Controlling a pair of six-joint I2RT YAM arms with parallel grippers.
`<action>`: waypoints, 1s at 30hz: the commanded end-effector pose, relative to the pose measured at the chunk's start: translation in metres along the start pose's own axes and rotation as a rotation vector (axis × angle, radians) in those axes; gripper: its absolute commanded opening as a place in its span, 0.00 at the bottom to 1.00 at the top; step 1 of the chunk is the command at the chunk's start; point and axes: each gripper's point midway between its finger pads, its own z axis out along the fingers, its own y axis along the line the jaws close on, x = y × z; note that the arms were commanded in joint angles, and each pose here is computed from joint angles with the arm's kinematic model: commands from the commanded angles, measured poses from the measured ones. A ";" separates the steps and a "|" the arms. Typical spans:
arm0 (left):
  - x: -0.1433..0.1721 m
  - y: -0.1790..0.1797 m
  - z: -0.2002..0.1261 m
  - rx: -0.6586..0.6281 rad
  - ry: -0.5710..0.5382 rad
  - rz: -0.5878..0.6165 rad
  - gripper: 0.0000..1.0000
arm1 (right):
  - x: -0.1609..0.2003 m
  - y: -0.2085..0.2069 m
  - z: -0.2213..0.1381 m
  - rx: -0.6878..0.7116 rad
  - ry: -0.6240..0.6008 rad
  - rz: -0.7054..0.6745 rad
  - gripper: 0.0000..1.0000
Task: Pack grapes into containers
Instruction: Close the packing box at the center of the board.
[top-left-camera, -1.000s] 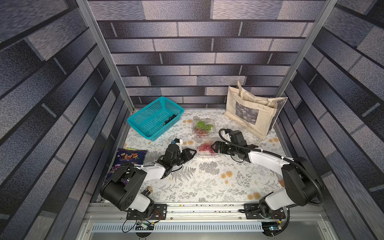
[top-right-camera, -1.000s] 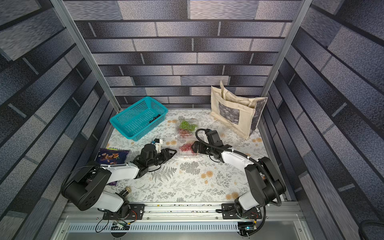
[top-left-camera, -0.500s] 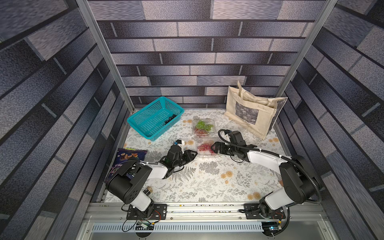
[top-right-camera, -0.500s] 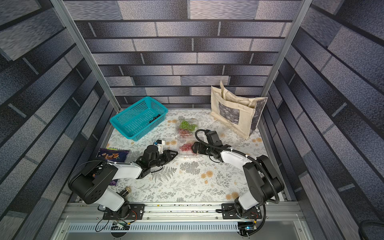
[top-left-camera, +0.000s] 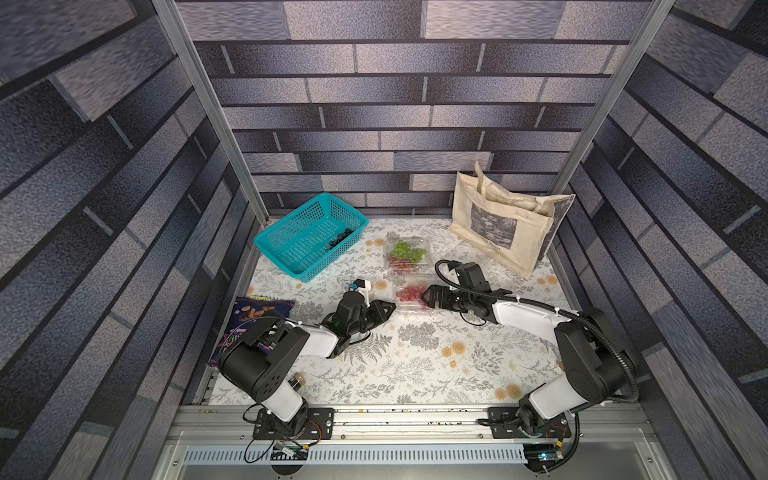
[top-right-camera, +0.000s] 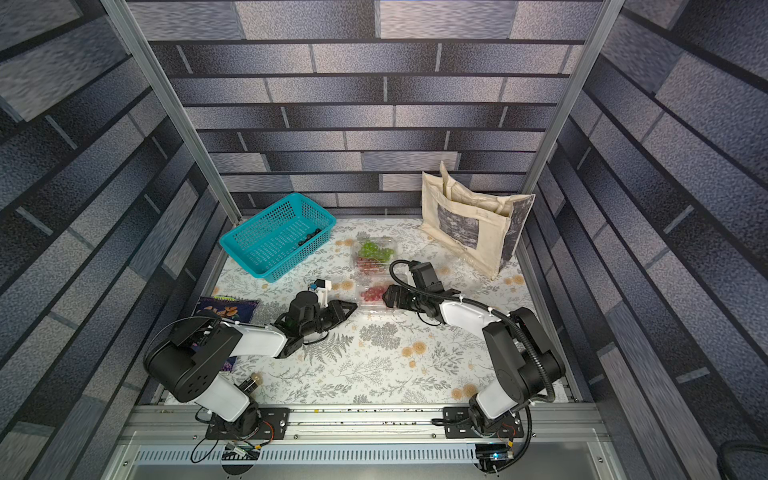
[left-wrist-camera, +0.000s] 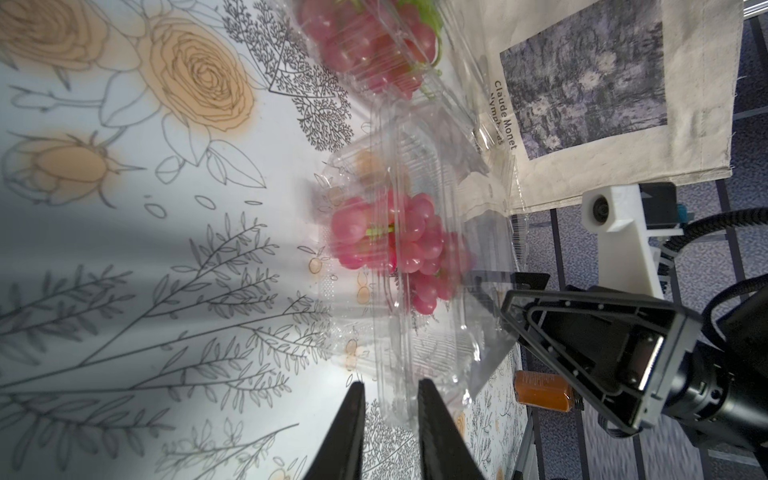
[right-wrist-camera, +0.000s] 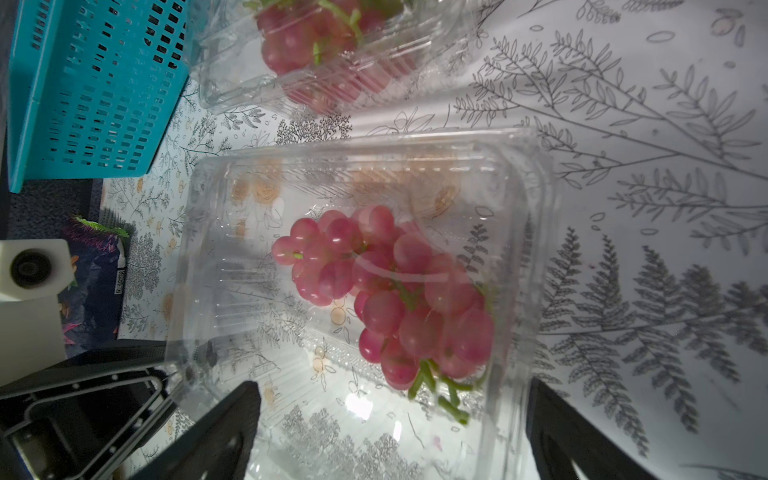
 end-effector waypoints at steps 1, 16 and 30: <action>0.004 0.006 0.003 -0.019 0.000 -0.006 0.25 | -0.008 0.010 0.003 -0.017 -0.013 -0.009 1.00; 0.010 0.007 0.006 -0.019 -0.001 -0.007 0.17 | -0.005 0.018 0.009 -0.023 -0.002 -0.020 0.98; 0.014 0.011 0.007 -0.028 0.002 -0.007 0.07 | -0.005 0.023 0.013 -0.027 0.003 -0.026 0.96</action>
